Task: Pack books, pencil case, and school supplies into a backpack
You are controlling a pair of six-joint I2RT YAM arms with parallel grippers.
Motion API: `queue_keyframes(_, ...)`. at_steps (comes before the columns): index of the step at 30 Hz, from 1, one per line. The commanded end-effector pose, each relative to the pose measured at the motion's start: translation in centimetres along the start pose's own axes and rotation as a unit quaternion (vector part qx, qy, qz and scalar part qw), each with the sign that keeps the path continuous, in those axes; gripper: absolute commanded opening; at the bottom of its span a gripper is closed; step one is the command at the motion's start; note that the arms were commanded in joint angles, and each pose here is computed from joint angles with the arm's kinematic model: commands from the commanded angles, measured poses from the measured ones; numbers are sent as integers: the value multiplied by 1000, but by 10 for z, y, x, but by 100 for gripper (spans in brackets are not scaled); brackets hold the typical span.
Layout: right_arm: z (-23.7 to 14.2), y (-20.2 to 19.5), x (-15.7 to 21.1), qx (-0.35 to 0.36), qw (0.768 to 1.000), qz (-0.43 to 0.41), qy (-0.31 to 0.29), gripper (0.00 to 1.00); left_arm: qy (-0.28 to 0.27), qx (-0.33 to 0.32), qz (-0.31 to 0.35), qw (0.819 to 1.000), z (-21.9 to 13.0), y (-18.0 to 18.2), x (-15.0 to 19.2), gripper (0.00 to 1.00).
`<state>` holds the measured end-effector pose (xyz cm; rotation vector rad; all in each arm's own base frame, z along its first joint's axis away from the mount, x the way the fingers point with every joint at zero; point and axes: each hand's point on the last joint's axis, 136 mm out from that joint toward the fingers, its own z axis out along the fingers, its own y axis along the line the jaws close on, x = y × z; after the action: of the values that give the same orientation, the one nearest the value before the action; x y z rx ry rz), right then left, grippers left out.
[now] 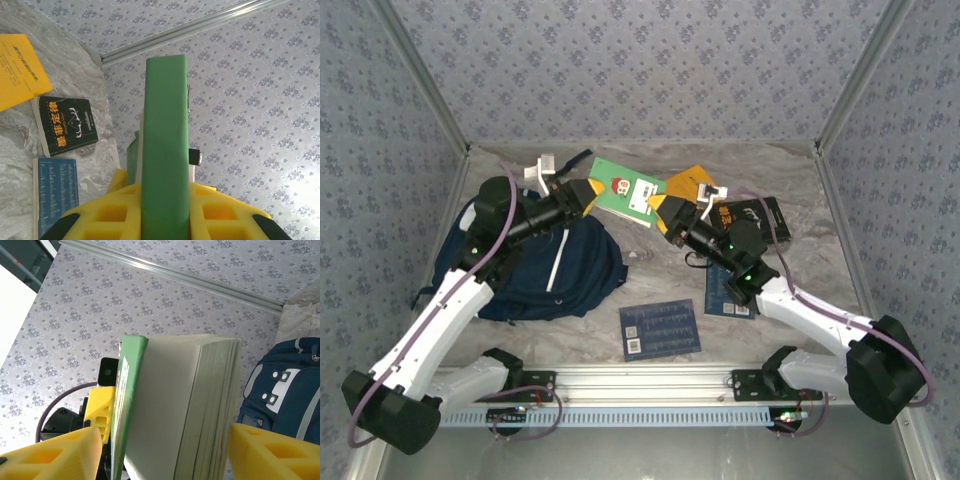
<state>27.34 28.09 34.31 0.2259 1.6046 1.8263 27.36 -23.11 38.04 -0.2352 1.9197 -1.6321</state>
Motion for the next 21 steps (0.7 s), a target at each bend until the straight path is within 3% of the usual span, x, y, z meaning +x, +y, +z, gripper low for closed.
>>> queue_keyframes(1,-4,10,-1,-11,1000,-12,-2,65,-2,24,23,999,-6,-14,-1,0)
queue_keyframes(12,7,14,-3,-17,1000,-17,0,51,5,25,7,1000,-3,-9,5,0)
queue_keyframes(21,15,15,3,-18,1000,-13,8,50,12,28,1,1000,1,-11,8,0)
